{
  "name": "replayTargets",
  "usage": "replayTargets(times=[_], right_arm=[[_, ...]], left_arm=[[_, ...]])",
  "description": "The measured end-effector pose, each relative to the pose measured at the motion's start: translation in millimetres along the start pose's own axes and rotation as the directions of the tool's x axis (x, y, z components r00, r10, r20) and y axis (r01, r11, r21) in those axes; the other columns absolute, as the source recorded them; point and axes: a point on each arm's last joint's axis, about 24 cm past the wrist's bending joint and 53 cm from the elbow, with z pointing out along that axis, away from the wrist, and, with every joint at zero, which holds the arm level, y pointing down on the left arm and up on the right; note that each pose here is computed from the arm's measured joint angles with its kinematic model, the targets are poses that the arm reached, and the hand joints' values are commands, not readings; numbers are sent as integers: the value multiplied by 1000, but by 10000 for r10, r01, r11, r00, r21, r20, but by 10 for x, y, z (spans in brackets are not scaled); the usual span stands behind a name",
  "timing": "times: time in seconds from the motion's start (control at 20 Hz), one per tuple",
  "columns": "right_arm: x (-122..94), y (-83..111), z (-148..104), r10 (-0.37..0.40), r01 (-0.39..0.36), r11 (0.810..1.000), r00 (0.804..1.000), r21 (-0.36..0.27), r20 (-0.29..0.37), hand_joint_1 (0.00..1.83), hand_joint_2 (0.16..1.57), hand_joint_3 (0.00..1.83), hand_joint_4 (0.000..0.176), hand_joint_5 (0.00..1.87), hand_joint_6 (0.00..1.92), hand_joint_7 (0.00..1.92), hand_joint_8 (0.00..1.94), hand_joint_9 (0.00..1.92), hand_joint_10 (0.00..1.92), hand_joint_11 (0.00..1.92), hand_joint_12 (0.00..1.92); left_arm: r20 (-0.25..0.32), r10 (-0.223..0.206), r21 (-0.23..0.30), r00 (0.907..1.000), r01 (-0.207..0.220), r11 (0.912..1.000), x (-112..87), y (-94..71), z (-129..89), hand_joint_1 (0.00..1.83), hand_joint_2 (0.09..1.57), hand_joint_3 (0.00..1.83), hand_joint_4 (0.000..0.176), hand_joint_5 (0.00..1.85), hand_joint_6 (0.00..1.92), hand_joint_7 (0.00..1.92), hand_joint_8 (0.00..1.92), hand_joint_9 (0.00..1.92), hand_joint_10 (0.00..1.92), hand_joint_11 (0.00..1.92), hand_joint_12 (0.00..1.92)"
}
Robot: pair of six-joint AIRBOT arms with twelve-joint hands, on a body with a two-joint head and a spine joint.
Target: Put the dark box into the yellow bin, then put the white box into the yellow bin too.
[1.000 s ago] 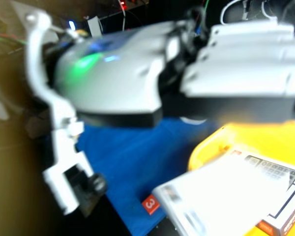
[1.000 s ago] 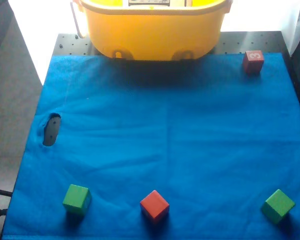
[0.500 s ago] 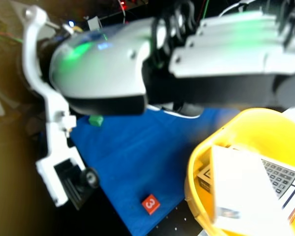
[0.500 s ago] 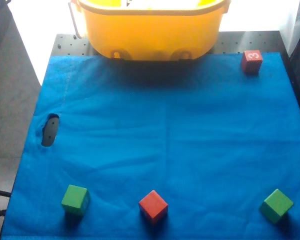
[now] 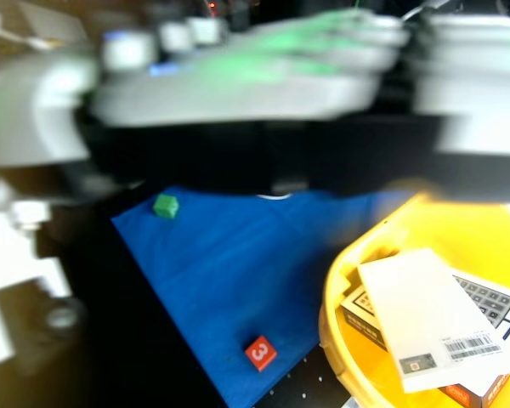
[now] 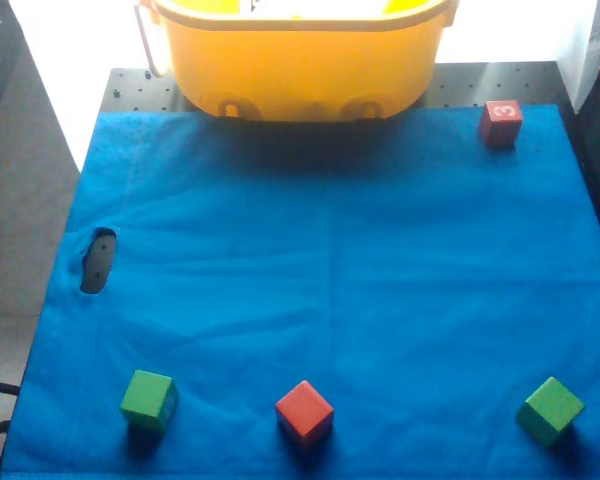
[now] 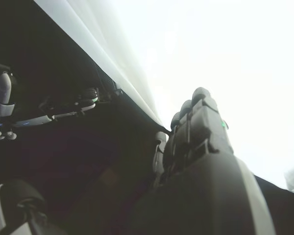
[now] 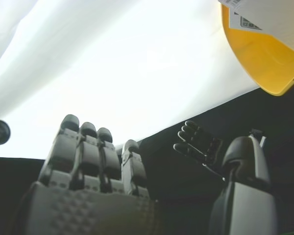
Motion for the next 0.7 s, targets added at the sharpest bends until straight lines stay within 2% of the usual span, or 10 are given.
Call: replayTargets(times=[0.15, 0.25, 0.35, 0.4, 0.45, 0.5, 0.55, 0.6, 0.65, 0.7], right_arm=[[-132, -1, -196, -267, 267, 9996, 9996, 50, -4, 711, 736, 0, 176, 0, 0, 16, 5, 7, 3, 12, 3], [-268, -81, -352, -415, 412, 9987, 9991, 307, 74, 734, 782, 5, 176, 0, 0, 1, 0, 0, 0, 0, 0], [-362, -121, -462, -487, 480, 9977, 9987, 473, 137, 739, 791, 7, 176, 0, 0, 39, 13, 18, 6, 33, 15], [-378, -105, -496, -551, 545, 9974, 9984, 481, 129, 706, 776, 1, 174, 0, 0, 94, 8, 68, 9, 90, 48], [-380, -85, -509, -600, 594, 9972, 9981, 461, 120, 712, 759, 0, 156, 0, 0, 109, 7, 84, 11, 115, 63], [-376, -16, -540, -688, 684, 9970, 9976, 357, 81, 707, 689, 0, 175, 0, 0, 114, 0, 110, 4, 122, 86], [-373, 28, -563, -763, 762, 9967, 9971, 267, 40, 707, 689, 0, 175, 0, 0, 114, 0, 110, 4, 122, 86], [-368, 112, -612, -976, 976, 9952, 9952, 92, -52, 660, 693, 0, 166, 0, 0, 142, 9, 144, 15, 160, 109], [-374, 183, -668, -1091, 1091, 9940, 9940, -26, -111, 643, 704, 0, 158, 0, 0, 144, 3, 154, 6, 125, 236], [-386, 218, -709, -1175, 1174, 9931, 9930, -73, -135, 641, 755, 0, 158, 0, 0, 145, 2, 142, 5, 51, 388]], left_arm=[[84, 295, -73, 9995, -295, 9995, -56, -7, -216, 690, 653, 6, 176, 0, 0, 0, 0, 0, 0, 0, 0], [491, 214, -110, 9986, -208, 9997, -189, 3, -298, 667, 690, 19, 176, 0, 0, 0, 0, 0, 0, 0, 0], [600, 98, 41, 9982, -100, 9999, -197, -52, -374, 693, 712, 20, 176, 0, 0, 0, 0, 0, 0, 0, 0], [438, 76, 106, 9990, -81, 9999, -131, -77, -437, 720, 721, 20, 176, 0, 0, 0, 0, 0, 0, 0, 0], [327, 105, 136, 9994, -109, 9998, -85, -88, -474, 722, 739, 20, 176, 0, 0, 0, 0, 0, 0, 0, 0], [145, 207, 115, 9997, -208, 9997, 3, -80, -559, 647, 775, 27, 176, 0, 0, 4, 1, 0, 0, 0, 0], [173, 206, 114, 9996, -208, 9997, 8, -77, -586, 647, 775, 27, 176, 0, 0, 4, 1, 0, 0, 0, 0], [292, 295, 61, 9991, -297, 9995, -19, -57, -620, 641, 802, 13, 153, 0, 0, 0, 0, 13, 2, 0, 0], [560, 244, -11, 9981, -244, 9997, -92, -40, -641, 664, 807, 8, 154, 0, 0, 0, 0, 9, 0, 0, 0], [725, 275, -68, 9970, -271, 9996, -156, -41, -668, 684, 804, 4, 172, 0, 0, 16, 6, 5, 0, 0, 0]])
